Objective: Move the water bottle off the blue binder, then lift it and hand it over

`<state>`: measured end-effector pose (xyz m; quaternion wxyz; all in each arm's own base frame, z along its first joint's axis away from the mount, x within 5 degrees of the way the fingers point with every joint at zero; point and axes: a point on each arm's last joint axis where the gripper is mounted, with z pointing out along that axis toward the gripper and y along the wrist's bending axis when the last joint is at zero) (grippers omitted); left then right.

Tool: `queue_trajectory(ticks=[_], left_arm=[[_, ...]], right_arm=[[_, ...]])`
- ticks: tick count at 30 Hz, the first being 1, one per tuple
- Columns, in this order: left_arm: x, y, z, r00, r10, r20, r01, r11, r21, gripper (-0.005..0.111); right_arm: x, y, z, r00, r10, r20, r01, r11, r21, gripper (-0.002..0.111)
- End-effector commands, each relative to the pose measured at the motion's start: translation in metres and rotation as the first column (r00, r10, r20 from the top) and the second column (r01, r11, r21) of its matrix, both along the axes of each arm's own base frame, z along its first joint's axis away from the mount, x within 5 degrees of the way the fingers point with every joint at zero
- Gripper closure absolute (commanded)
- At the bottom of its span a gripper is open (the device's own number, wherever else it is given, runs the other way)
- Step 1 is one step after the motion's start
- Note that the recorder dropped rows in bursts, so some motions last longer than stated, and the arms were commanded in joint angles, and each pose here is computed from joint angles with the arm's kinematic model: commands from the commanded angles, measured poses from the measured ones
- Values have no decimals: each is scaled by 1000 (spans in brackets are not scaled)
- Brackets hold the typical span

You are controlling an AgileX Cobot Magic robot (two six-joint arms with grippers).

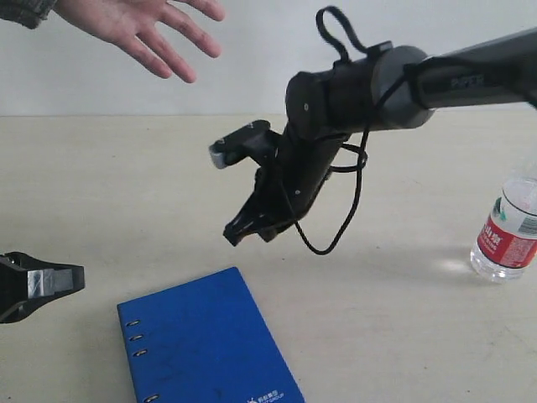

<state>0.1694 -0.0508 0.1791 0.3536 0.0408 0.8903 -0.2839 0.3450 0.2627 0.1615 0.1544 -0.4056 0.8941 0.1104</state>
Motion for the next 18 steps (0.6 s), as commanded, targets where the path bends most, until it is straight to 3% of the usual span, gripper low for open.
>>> queue_trajectory(ticks=[1,4,5,7,8,12,15,18], left_arm=[[-5,-1,-7,996,49,-78,-53,997,-52,102],[-13,0,-22,985,61,-163,-71,996,-53,102],[-19,0,-32,975,62,-214,-74,996,-47,102],[-20,0,-38,968,57,-245,-67,997,-32,102],[-20,1,-39,968,57,-244,-65,998,-25,102],[-17,7,-41,964,122,-235,-117,993,33,102],[-17,8,-41,965,130,-227,-122,991,46,102],[-17,13,-34,971,172,-168,-160,983,86,102]], right_arm=[[-33,29,23,960,279,-33,-270,949,162,108],[-60,45,23,865,498,-62,-479,857,187,108],[-76,58,25,804,592,-48,-569,790,228,108],[-99,80,27,722,691,24,-672,693,260,108],[-106,88,26,705,708,47,-694,673,257,108],[-129,119,5,702,705,97,-705,669,236,108],[-132,127,-32,781,625,-19,-604,762,233,108],[-123,122,-48,828,558,-54,-543,822,171,108]])
